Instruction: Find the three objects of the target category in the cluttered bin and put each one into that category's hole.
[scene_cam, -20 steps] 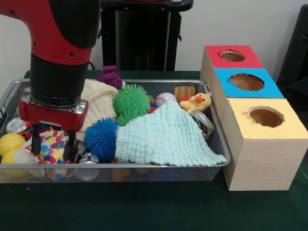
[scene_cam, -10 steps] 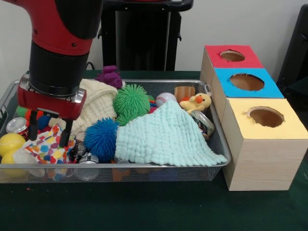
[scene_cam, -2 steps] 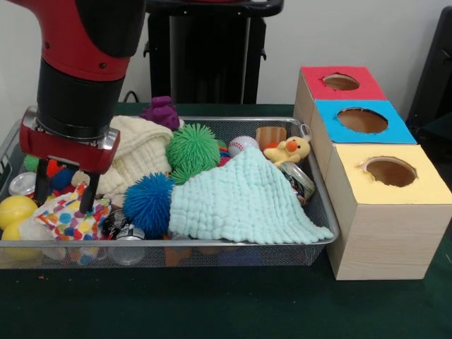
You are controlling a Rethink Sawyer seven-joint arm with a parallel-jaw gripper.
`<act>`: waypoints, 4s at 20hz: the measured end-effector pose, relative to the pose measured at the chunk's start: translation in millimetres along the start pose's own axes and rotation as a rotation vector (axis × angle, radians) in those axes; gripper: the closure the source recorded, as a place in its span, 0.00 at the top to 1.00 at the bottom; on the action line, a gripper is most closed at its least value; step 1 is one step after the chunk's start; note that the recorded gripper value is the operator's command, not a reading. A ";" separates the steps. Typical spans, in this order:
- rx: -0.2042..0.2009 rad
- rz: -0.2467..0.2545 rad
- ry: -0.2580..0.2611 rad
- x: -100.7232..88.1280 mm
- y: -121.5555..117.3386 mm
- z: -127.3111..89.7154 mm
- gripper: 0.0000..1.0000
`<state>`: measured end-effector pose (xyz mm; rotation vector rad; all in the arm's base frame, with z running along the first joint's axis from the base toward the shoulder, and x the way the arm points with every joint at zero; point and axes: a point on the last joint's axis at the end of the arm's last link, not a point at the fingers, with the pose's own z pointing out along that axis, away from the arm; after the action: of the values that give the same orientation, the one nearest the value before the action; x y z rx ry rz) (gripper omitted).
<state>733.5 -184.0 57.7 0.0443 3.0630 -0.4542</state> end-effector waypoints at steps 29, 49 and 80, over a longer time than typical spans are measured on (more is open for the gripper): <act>-0.012 -0.009 0.004 40.9 14.5 68.5 0.00; -0.041 0.027 -0.201 51.9 23.5 3.1 0.00; -0.186 0.085 -0.221 8.4 90.3 -155.9 0.00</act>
<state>722.0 -52.2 180.3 0.1089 2.8574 -0.1562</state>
